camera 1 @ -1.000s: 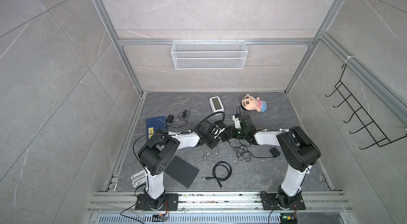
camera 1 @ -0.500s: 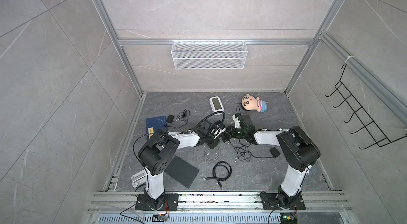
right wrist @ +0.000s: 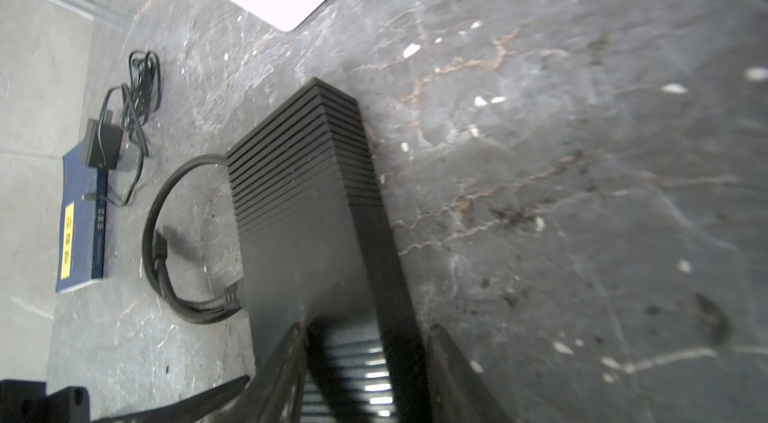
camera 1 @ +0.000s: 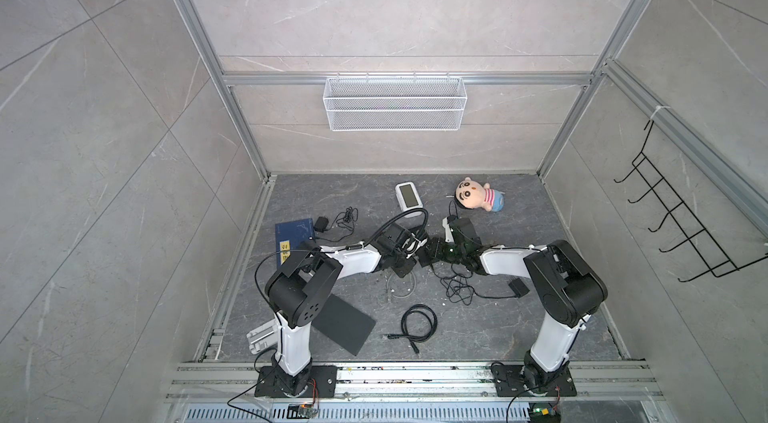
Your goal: Insert the plug into the switch port
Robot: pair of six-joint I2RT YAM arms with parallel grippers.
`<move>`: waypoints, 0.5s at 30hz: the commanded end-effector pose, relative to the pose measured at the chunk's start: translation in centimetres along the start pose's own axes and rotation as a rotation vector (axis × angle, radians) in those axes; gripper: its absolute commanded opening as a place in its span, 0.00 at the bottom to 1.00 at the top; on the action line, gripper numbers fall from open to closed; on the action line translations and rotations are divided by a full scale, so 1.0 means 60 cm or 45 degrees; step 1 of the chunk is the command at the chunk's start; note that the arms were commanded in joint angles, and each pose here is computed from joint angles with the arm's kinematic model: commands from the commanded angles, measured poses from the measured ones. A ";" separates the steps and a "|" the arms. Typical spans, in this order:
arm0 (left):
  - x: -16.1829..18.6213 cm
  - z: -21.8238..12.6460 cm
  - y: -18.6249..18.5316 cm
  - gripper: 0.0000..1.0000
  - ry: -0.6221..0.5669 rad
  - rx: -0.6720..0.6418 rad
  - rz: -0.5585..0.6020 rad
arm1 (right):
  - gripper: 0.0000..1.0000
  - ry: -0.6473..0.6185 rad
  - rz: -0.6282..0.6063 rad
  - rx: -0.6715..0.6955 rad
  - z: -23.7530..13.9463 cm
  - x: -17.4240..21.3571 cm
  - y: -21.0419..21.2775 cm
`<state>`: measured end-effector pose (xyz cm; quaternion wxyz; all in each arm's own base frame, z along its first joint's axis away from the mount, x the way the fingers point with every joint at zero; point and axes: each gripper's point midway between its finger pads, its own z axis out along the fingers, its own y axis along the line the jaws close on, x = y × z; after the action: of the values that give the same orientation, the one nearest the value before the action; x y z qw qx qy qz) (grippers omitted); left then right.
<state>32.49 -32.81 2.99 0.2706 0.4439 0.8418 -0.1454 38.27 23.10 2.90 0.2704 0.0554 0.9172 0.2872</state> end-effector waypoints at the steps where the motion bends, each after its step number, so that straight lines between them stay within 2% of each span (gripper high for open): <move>1: -0.158 -0.025 -0.019 0.00 -0.408 0.076 0.098 | 0.48 0.392 0.119 0.026 0.007 0.156 -0.012; 6: -0.180 -0.047 -0.059 0.02 -0.480 0.248 0.083 | 0.48 0.389 0.158 0.022 0.020 0.164 -0.012; 10: -0.183 -0.049 -0.054 0.03 -0.483 0.226 0.088 | 0.48 0.393 0.157 0.024 0.023 0.166 -0.011; 15: -0.187 -0.055 -0.067 0.07 -0.479 0.286 0.079 | 0.47 0.379 0.189 0.021 0.026 0.165 -0.010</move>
<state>32.21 -33.18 3.13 0.2588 0.4349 0.8437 -0.1793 38.89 22.97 2.92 0.2782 0.0993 0.9092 0.2934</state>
